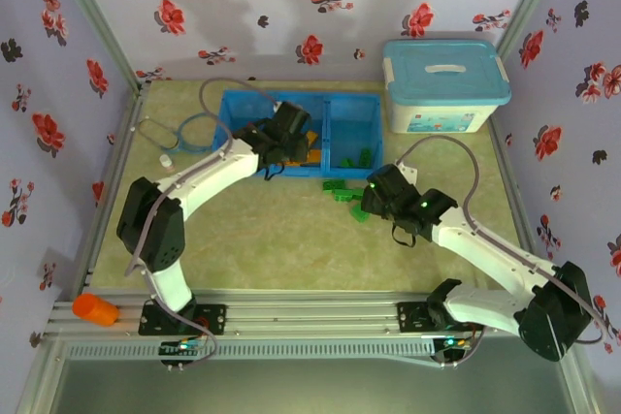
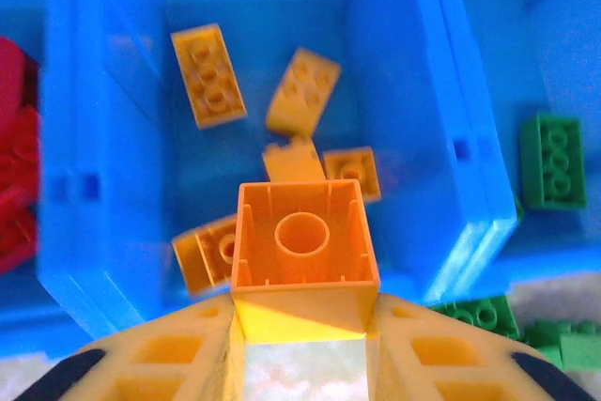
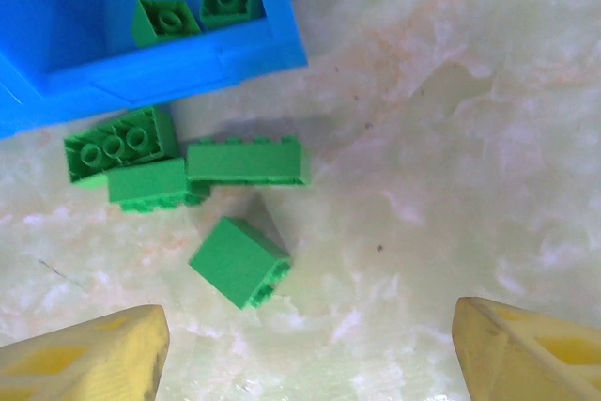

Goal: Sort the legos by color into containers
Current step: Place the lego in the container.

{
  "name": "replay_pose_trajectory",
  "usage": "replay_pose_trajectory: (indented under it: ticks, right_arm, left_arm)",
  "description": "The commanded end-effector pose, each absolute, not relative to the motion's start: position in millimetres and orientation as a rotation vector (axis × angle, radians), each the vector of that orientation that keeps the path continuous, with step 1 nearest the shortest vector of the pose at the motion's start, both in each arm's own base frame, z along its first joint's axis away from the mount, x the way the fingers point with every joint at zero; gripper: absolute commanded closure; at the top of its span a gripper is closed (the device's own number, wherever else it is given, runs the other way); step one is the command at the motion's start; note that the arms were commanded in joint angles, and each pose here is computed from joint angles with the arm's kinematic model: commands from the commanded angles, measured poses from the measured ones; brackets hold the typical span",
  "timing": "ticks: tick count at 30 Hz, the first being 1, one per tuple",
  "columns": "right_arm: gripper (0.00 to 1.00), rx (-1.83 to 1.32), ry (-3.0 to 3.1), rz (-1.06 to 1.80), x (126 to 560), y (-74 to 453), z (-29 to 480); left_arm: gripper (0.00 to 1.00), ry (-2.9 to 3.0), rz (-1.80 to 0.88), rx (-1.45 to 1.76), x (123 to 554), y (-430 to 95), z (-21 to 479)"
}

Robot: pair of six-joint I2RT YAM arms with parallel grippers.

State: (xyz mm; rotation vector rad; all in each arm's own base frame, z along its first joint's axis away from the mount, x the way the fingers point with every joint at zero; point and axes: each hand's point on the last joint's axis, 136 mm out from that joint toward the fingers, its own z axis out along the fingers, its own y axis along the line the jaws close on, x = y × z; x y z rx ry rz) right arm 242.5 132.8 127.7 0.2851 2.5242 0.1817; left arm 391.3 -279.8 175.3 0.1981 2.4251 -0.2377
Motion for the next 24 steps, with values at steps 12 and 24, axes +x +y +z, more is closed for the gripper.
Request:
replay_pose_trajectory:
  ticks: [12, 24]
  right_arm:
    - [0.19, 0.342, 2.568, 0.157, 222, 118, 112]
    - [0.15, 0.145, 2.658, 0.289, 227, 157, 94]
  left_arm:
    - [0.42, 2.513, -0.246, 0.231, 451, -274, 148]
    - [0.28, 2.338, -0.417, 0.153, 401, -250, 241]
